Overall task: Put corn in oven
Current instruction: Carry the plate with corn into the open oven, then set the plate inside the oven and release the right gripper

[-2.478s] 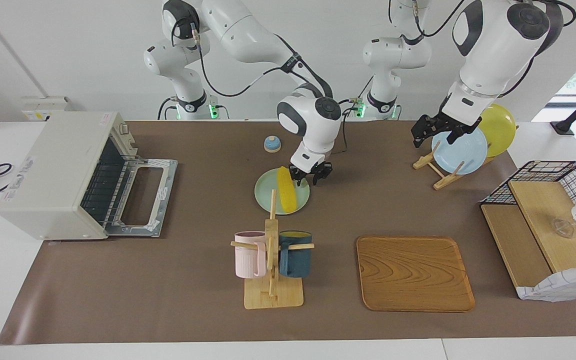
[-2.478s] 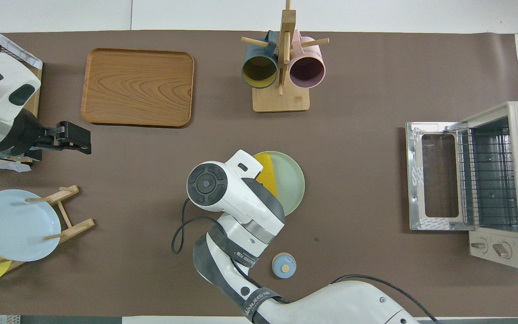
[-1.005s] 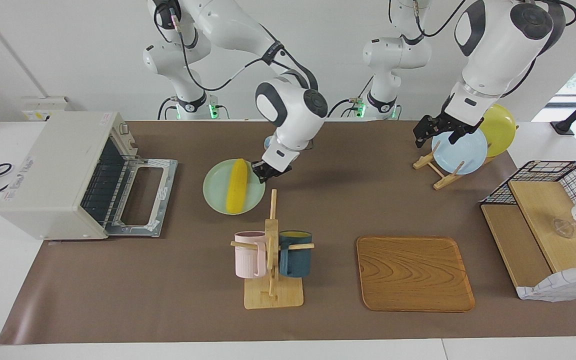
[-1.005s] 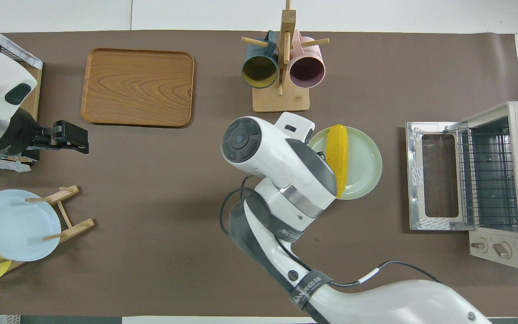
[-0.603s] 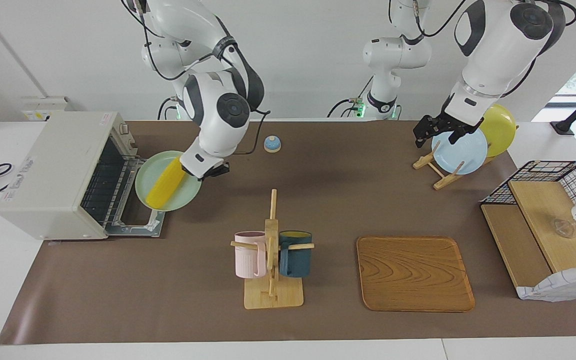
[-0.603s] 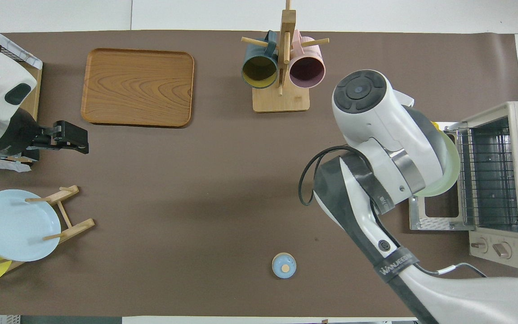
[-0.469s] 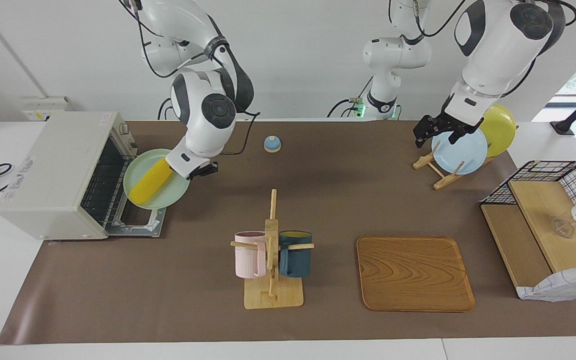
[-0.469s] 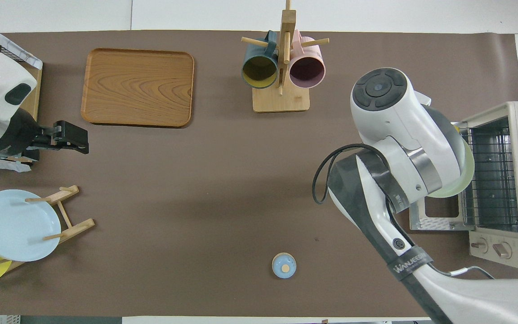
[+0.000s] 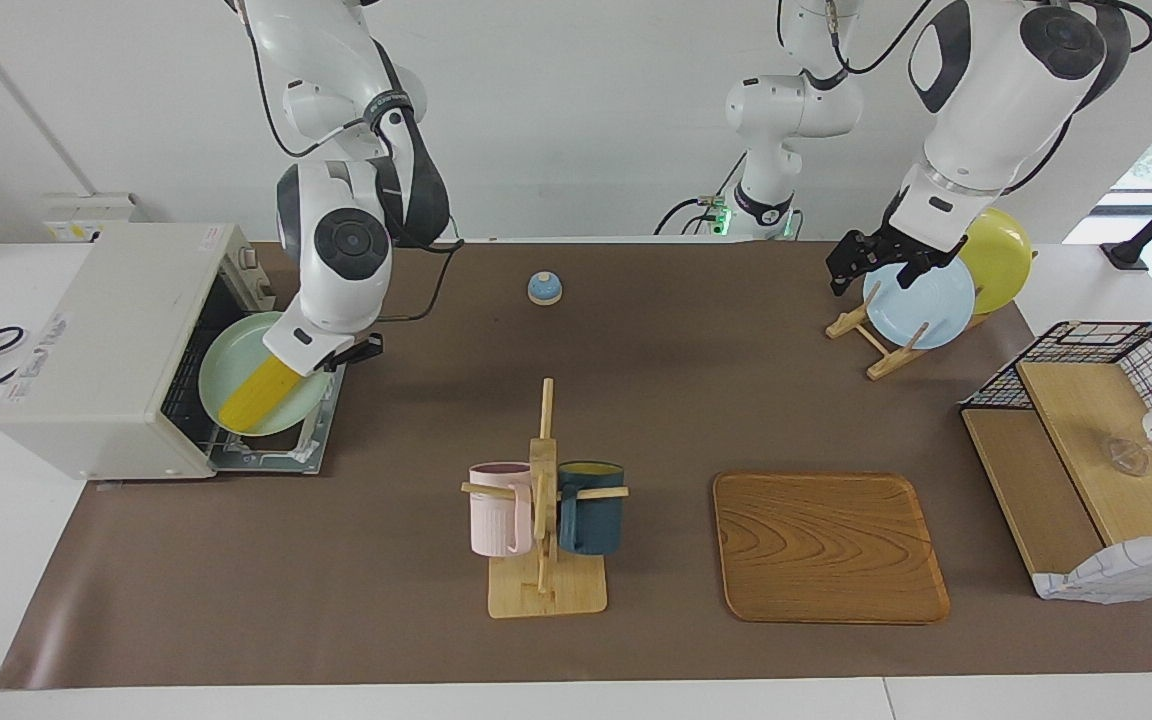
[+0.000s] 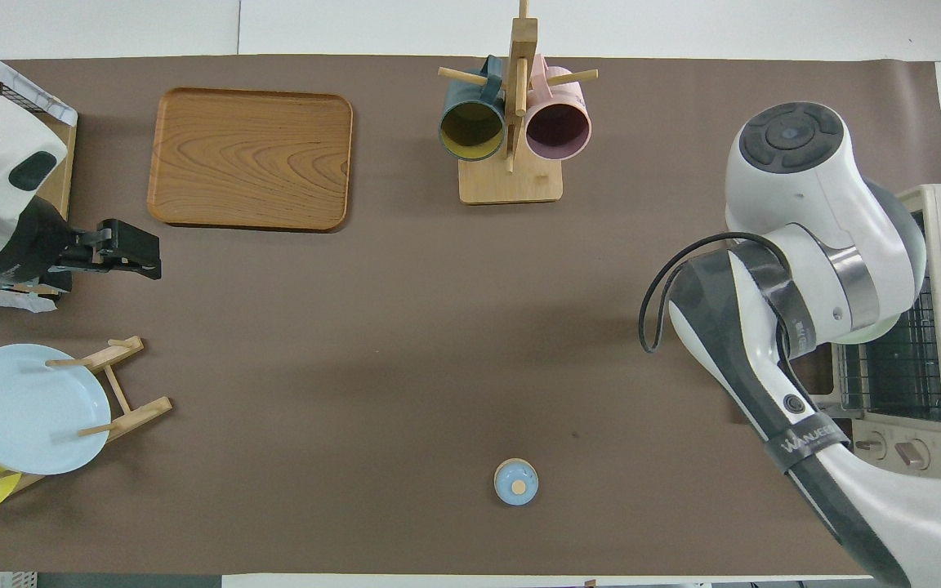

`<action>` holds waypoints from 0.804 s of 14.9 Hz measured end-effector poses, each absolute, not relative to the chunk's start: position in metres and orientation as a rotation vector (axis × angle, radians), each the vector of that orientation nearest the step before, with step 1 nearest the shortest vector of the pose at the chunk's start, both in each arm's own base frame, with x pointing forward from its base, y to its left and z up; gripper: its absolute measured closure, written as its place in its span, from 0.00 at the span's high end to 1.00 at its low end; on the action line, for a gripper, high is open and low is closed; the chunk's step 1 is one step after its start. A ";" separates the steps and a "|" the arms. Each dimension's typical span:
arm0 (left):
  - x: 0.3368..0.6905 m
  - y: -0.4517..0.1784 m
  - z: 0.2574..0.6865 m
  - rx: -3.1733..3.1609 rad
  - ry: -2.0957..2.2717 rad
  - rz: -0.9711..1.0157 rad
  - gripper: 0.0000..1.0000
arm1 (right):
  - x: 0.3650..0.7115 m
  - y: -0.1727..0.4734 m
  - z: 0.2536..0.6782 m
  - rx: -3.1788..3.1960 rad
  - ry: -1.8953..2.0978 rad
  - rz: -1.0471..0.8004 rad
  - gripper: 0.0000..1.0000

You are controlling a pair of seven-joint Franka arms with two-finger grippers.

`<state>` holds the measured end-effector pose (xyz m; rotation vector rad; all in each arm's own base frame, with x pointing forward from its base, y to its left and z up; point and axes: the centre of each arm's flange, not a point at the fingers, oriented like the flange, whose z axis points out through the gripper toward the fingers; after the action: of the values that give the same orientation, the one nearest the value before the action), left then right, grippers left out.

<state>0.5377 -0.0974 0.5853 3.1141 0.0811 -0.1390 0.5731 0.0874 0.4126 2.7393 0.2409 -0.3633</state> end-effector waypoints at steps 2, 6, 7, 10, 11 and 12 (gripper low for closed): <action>0.538 -0.097 0.585 3.114 0.081 -0.139 1.00 | 0.572 0.088 0.407 2.742 0.249 -0.357 0.03; 0.538 -0.097 0.585 3.114 0.081 -0.139 1.00 | 0.566 0.070 0.391 2.743 0.268 -0.402 0.03; 0.538 -0.097 0.585 3.114 0.081 -0.139 1.00 | 0.567 0.059 0.391 2.747 0.275 -0.412 0.03; 0.538 -0.097 0.585 3.114 0.081 -0.139 1.00 | 0.566 0.028 0.393 2.758 0.287 -0.444 0.03; 0.538 -0.097 0.585 3.114 0.081 -0.139 1.00 | 0.564 0.020 0.392 2.760 0.282 -0.459 0.03; 0.538 -0.097 0.585 3.114 0.081 -0.139 1.00 | 0.561 0.014 0.389 2.761 0.275 -0.474 0.03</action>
<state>0.5377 -0.0974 0.5853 3.1141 0.0811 -0.1390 0.5613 0.0137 0.3890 2.7606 0.2748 -0.4740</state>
